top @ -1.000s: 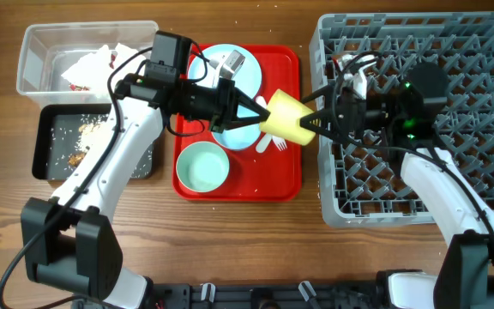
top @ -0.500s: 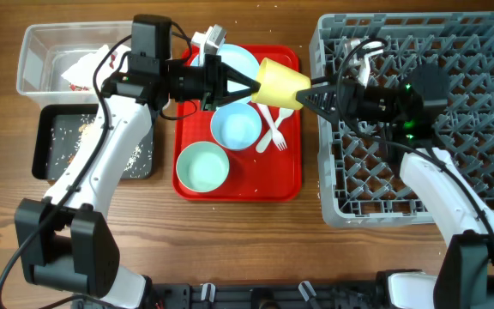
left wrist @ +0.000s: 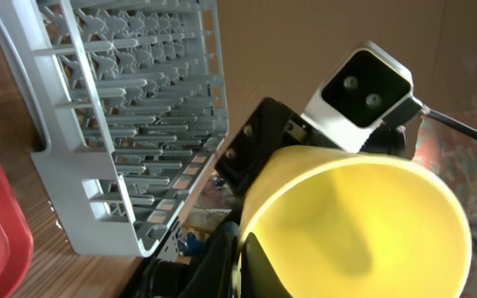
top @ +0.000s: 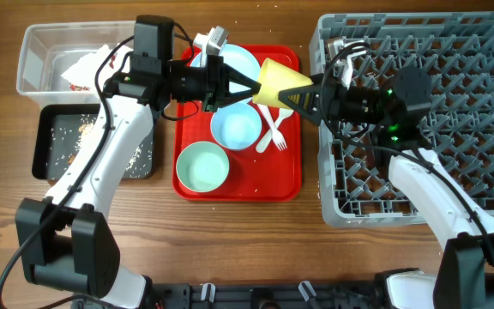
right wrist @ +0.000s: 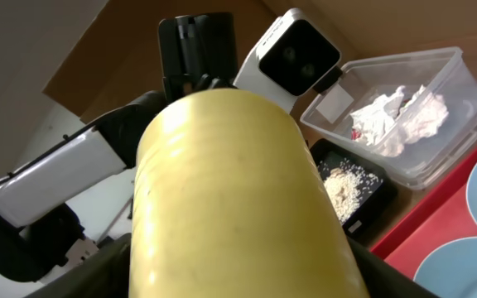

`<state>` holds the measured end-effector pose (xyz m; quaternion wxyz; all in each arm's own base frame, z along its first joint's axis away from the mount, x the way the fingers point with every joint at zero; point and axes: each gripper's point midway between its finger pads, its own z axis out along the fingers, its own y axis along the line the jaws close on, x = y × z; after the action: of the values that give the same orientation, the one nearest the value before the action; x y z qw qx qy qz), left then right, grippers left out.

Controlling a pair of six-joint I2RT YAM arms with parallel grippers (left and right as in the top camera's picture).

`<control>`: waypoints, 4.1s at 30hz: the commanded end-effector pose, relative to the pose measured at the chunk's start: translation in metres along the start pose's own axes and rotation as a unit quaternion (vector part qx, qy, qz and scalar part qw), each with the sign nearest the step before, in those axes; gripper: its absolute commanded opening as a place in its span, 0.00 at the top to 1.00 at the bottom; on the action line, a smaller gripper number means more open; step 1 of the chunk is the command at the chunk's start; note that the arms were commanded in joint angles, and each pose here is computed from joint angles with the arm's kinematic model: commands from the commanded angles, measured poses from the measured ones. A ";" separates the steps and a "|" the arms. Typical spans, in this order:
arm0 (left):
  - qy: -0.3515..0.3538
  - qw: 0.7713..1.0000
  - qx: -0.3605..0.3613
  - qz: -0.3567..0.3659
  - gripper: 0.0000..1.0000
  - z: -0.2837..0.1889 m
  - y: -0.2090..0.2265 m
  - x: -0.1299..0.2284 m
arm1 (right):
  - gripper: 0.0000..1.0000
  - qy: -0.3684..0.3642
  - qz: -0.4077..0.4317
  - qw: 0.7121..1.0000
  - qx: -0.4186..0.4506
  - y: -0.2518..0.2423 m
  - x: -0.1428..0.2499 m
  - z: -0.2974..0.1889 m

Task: Sort waste into correct bins and load items into the dishwasher rack
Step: 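Hand the yellow cup from the left gripper to the right gripper, then lower the yellow cup into the rack with the right gripper and release, then move the right gripper to the light-blue bowl and grasp its rim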

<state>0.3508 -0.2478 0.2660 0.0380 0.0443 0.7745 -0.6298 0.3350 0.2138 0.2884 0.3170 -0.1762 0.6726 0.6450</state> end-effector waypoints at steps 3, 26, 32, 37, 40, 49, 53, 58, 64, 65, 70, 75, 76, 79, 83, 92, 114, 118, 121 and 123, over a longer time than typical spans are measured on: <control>0.010 1.000 0.015 0.018 0.89 0.000 -0.019 0.006 | 0.47 -0.022 -0.036 0.999 -0.002 0.009 -0.013 0.000; -0.130 0.952 -0.275 0.025 0.28 -0.037 0.087 -0.030 | 0.52 -0.072 0.014 0.937 0.341 -0.074 -0.006 -0.135; -0.109 0.938 -0.327 0.038 0.25 -0.047 0.106 -0.018 | 0.51 -0.011 0.045 0.839 0.542 -0.019 0.012 -0.182; -0.090 0.917 -0.389 0.019 0.24 -0.061 0.127 -0.003 | 0.48 0.132 0.181 0.762 0.607 -0.026 0.092 -0.193; -0.088 0.916 -0.391 0.016 0.24 -0.062 0.127 -0.001 | 0.50 0.183 0.227 0.736 0.611 -0.043 0.111 -0.195; -0.087 0.916 -0.391 0.014 0.24 -0.062 0.128 0.000 | 0.52 0.244 0.258 0.668 0.654 -0.087 0.131 -0.199; -0.087 0.916 -0.391 0.014 0.24 -0.062 0.128 0.000 | 0.52 0.227 0.247 0.666 0.666 -0.094 0.124 -0.201; -0.087 0.916 -0.391 0.014 0.23 -0.062 0.128 0.000 | 0.51 0.234 0.244 0.668 0.663 -0.098 0.126 -0.198; -0.087 0.916 -0.391 0.014 0.23 -0.062 0.128 0.000 | 0.47 0.265 0.245 0.664 0.654 -0.105 0.137 -0.189; -0.087 0.916 -0.391 0.014 0.23 -0.062 0.128 0.000 | 0.44 0.268 0.248 0.662 0.654 -0.107 0.138 -0.189; -0.089 0.916 -0.391 0.016 0.22 -0.062 0.127 -0.001 | 0.20 0.271 0.247 0.662 0.653 -0.107 0.139 -0.189; -0.090 0.915 -0.392 0.017 0.22 -0.062 0.128 -0.002 | 0.05 0.262 0.239 0.670 0.652 -0.107 0.129 -0.186; -0.090 0.915 -0.392 0.018 0.22 -0.062 0.128 -0.002 | 0.05 0.258 0.235 0.673 0.652 -0.105 0.123 -0.185; -0.092 0.916 -0.391 0.019 0.22 -0.062 0.127 -0.003 | 0.05 0.245 0.211 0.700 0.637 -0.091 0.094 -0.173; -0.098 0.908 -0.406 0.020 0.22 -0.067 0.131 -0.005 | 0.00 0.227 0.157 0.805 0.525 -0.059 0.049 -0.123; -0.123 0.898 -0.419 0.054 0.20 -0.082 0.111 -0.016 | 0.01 0.099 0.110 0.907 0.395 -0.044 -0.024 -0.042; -0.240 0.835 -0.495 -0.010 0.00 -0.195 0.100 -0.009 | 0.55 0.233 0.153 0.782 0.557 -0.170 0.120 0.055; -0.240 0.829 -0.506 -0.013 0.00 -0.198 0.102 -0.007 | 0.68 0.235 0.155 0.760 0.586 -0.188 0.129 0.047; -0.240 0.829 -0.506 -0.013 0.00 -0.199 0.102 -0.007 | 0.69 0.243 0.159 0.752 0.592 -0.197 0.137 0.044; -0.240 0.829 -0.506 -0.013 0.00 -0.199 0.102 -0.007 | 0.73 0.246 0.160 0.748 0.595 -0.200 0.140 0.044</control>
<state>0.3671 -0.0383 0.2049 0.2251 -0.1368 0.9529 -0.1503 0.3661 0.2616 0.0573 0.0743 -0.0013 0.9915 0.1068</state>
